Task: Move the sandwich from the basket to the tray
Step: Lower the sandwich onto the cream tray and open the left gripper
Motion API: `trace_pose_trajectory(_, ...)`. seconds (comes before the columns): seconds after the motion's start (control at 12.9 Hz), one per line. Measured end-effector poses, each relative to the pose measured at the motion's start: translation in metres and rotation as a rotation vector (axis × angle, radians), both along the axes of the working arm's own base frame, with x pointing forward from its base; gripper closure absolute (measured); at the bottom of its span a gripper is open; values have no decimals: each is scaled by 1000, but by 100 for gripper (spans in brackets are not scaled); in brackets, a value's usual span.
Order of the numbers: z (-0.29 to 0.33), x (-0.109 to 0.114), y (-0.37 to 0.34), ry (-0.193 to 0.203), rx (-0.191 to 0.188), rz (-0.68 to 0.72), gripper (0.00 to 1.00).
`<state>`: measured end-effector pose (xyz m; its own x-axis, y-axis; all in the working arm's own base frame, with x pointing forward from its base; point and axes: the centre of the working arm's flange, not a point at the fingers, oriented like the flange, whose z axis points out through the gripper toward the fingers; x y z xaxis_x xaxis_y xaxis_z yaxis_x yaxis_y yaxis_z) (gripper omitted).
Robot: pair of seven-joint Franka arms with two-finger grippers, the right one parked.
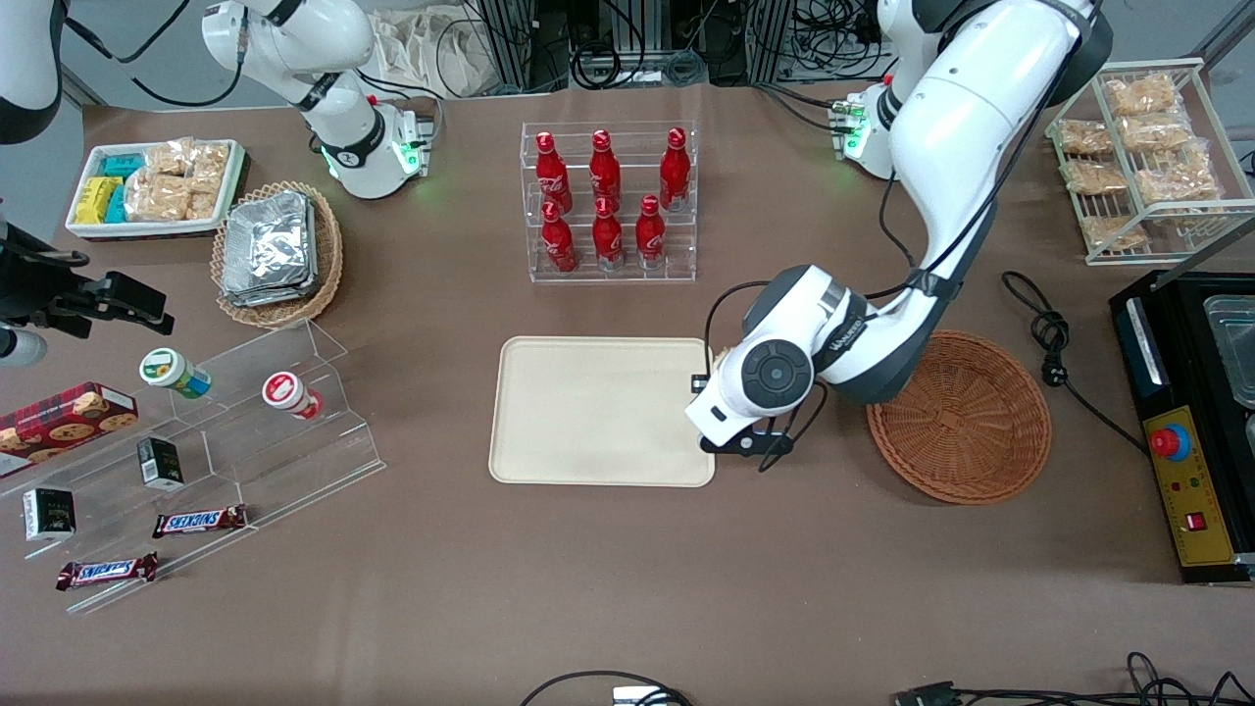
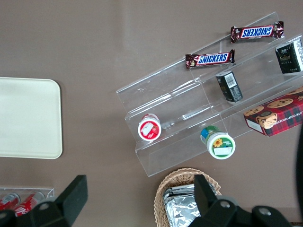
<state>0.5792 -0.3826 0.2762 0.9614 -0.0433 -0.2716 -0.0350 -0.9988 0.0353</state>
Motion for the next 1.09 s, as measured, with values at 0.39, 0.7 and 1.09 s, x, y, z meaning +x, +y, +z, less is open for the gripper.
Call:
trace_pose_trajectory(0.39, -36, -17, -39, -10, -28, 29, 78)
trace_pose_trajectory(0.7, -53, -20, -44, 10, -28, 26, 78)
trace_pose_trajectory(1.09, -47, -8, -49, -36, -63, 65, 53)
